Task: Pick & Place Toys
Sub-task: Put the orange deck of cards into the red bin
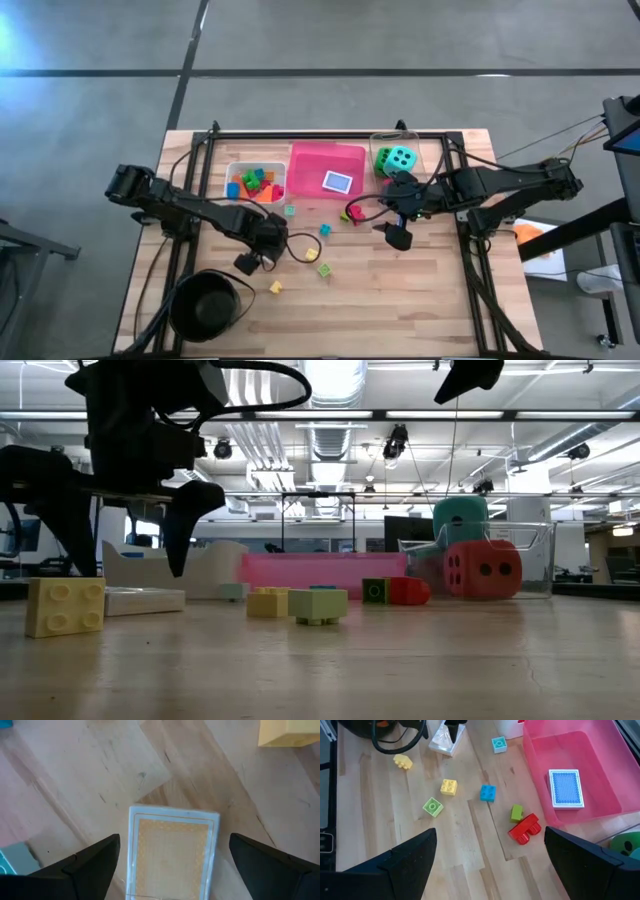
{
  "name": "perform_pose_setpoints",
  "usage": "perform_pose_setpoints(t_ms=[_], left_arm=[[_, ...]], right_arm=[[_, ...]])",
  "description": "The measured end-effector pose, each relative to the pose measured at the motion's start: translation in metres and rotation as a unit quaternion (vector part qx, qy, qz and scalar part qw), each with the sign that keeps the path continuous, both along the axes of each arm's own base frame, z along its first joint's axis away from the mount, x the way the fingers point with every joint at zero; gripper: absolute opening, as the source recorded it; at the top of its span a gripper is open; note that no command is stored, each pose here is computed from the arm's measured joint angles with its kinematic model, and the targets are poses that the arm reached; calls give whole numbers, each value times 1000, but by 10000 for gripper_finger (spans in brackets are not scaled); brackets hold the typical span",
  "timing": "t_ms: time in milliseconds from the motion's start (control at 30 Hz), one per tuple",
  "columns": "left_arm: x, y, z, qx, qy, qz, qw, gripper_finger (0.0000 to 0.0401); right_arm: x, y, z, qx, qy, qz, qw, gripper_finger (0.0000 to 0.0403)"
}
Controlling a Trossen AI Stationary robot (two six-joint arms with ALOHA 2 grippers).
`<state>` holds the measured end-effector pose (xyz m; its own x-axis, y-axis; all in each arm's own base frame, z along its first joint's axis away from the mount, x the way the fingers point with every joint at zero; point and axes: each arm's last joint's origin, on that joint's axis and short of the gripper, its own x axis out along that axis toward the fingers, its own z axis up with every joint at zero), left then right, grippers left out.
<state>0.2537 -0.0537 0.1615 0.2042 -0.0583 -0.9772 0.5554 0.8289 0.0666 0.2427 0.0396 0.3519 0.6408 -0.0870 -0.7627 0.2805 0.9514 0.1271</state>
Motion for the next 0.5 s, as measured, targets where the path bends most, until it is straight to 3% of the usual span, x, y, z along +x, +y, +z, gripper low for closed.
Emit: perform_pose_setpoints(t_ms=[333,500], left_arm=[[3,-2,-13,3,25,-5,1000,373],[5,-1,-23,30,35,0,999,373]], right_arm=[[0,0,0,4,0,-1,1000,362],[0,0,0,4,-1,-1,1000,362]])
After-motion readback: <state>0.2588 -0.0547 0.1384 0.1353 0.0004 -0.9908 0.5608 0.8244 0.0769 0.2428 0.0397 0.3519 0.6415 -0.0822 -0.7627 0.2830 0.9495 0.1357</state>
